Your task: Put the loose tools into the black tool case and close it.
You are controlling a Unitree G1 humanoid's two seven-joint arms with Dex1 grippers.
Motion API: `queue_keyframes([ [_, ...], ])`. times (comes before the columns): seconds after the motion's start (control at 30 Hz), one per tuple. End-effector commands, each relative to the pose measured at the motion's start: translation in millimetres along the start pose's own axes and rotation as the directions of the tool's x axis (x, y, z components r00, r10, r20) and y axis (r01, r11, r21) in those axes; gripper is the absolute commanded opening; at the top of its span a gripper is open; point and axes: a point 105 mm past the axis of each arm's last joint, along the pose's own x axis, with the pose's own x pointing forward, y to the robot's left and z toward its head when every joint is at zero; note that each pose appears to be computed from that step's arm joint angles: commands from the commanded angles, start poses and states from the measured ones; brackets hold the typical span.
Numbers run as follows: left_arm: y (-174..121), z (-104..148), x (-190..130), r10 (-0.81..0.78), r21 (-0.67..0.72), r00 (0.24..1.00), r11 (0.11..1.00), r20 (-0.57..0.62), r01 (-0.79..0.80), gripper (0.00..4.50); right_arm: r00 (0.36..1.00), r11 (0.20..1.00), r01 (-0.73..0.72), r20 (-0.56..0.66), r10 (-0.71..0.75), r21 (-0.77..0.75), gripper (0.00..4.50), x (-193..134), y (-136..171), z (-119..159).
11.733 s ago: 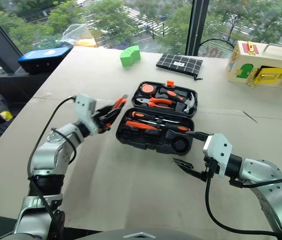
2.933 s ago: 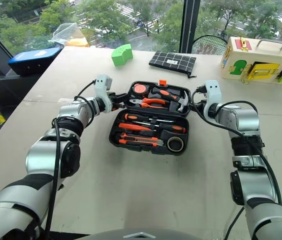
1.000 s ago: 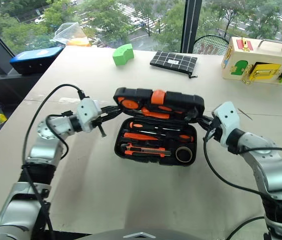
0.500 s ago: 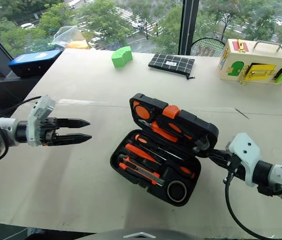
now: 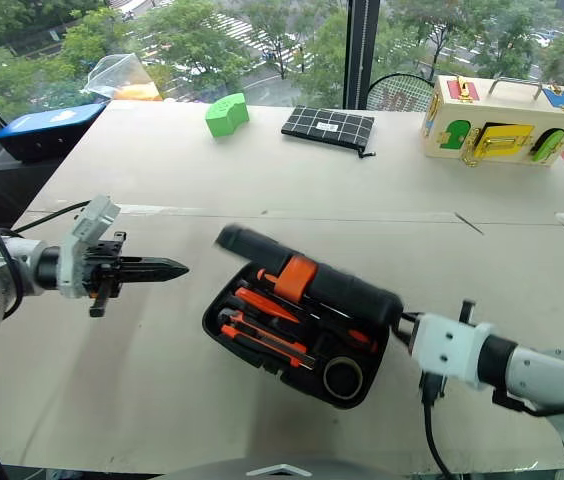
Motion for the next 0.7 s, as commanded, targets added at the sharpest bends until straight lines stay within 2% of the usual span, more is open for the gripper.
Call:
queue_keyframes([
  [0.03,-5,12,-4,-0.030,0.044,1.000,0.999,-0.003,0.030,0.00,0.978,0.987,-0.156,0.143,0.150,0.035,2.63,-6,24,34],
  [0.1,-5,12,-3,-0.040,0.051,0.999,0.998,-0.009,0.040,0.00,0.952,0.959,-0.257,0.200,0.230,0.120,3.33,-16,33,44],
  [0.2,-9,14,-2,-0.076,0.057,0.997,0.995,-0.020,0.077,0.00,0.948,0.930,-0.291,0.198,0.249,0.223,3.33,-25,33,43],
  [0.33,-17,13,2,-0.137,0.039,0.989,0.990,-0.047,0.139,0.00,0.927,0.877,-0.364,0.218,0.306,0.314,1.61,-27,44,42],
  [0.43,-34,9,7,-0.227,0.011,0.969,0.973,-0.100,0.229,0.00,0.861,0.803,-0.499,0.295,0.415,0.326,0.35,-22,61,51],
  [0.47,-39,7,9,-0.253,0.008,0.960,0.967,-0.122,0.256,0.00,0.840,0.782,-0.534,0.311,0.445,0.322,0.08,-19,65,54],
  [0.57,-48,5,14,-0.295,0.013,0.942,0.954,-0.158,0.301,0.00,0.803,0.745,-0.590,0.325,0.500,0.311,0.08,-11,73,56],
  [0.7,-54,-1,19,-0.323,0.043,0.925,0.940,-0.198,0.338,0.00,0.778,0.731,-0.626,0.279,0.563,0.271,0.08,-2,67,49],
])
